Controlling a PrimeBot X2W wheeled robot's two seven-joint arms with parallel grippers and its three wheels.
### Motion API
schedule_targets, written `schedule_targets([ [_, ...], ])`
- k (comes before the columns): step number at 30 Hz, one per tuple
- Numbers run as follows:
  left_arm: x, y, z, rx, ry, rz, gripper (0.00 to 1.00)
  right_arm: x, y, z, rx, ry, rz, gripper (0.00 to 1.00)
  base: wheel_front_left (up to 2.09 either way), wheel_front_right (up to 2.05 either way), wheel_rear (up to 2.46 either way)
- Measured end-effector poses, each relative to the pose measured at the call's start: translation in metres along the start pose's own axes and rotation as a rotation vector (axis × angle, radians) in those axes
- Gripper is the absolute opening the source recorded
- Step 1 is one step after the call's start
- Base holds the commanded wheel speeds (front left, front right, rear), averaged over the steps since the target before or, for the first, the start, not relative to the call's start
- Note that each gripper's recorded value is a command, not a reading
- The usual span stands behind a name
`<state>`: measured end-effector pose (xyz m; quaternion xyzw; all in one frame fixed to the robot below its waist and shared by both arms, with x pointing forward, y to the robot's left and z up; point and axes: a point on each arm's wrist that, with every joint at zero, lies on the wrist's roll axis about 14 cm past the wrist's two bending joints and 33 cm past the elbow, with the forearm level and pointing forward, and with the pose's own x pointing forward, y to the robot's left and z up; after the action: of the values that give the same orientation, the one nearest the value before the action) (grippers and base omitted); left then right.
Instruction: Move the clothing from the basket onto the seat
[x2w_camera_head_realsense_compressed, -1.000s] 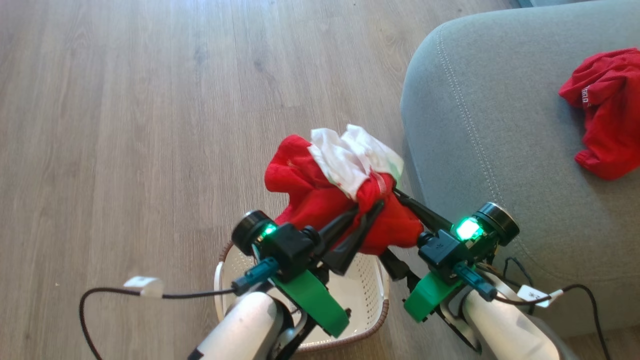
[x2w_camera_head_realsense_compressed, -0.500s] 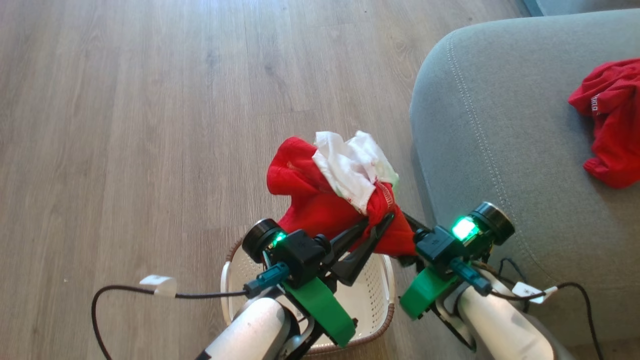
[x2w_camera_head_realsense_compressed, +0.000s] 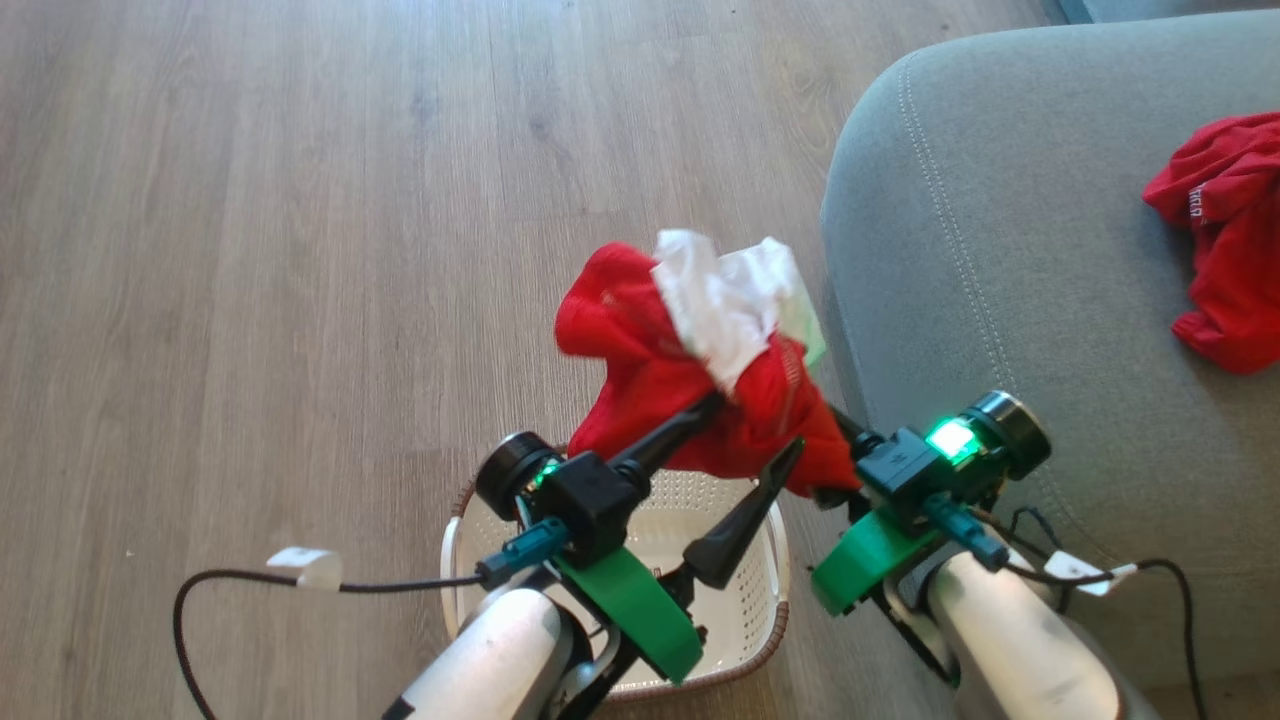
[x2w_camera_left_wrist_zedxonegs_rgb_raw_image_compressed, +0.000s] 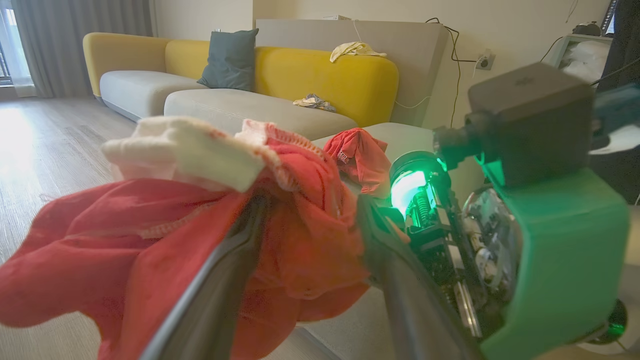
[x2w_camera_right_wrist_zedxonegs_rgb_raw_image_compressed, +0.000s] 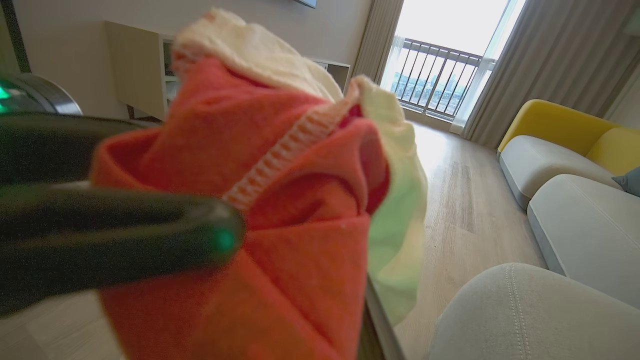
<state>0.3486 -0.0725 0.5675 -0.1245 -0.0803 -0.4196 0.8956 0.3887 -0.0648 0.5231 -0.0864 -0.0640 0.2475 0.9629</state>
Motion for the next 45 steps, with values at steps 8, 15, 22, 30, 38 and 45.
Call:
schedule_targets([
  [8,0.001,0.010,0.005,0.044,-0.012,0.027,1.00,-0.007,-0.035,0.006,0.012,-0.019,-0.115,0.00,0.00,0.00,0.00],
  [15,-0.003,0.017,0.003,0.089,-0.003,0.048,1.00,-0.024,-0.064,0.004,0.031,-0.018,-0.232,0.00,0.00,0.00,0.00],
  [22,-0.011,0.023,-0.003,0.141,0.016,0.070,1.00,-0.052,-0.097,-0.001,0.123,-0.029,-0.390,0.00,0.00,0.00,0.00],
  [30,-0.026,0.027,-0.029,0.112,0.094,0.100,1.00,-0.076,-0.109,-0.027,0.216,0.023,-0.493,0.00,0.00,0.00,0.00],
  [38,-0.032,0.032,-0.041,0.104,0.131,0.111,1.00,-0.084,-0.114,-0.045,0.253,0.070,-0.534,0.00,0.00,0.00,0.00],
  [45,-0.032,0.031,-0.042,0.102,0.135,0.109,1.00,-0.084,-0.113,-0.047,0.260,0.075,-0.536,0.00,0.00,0.00,0.00],
])
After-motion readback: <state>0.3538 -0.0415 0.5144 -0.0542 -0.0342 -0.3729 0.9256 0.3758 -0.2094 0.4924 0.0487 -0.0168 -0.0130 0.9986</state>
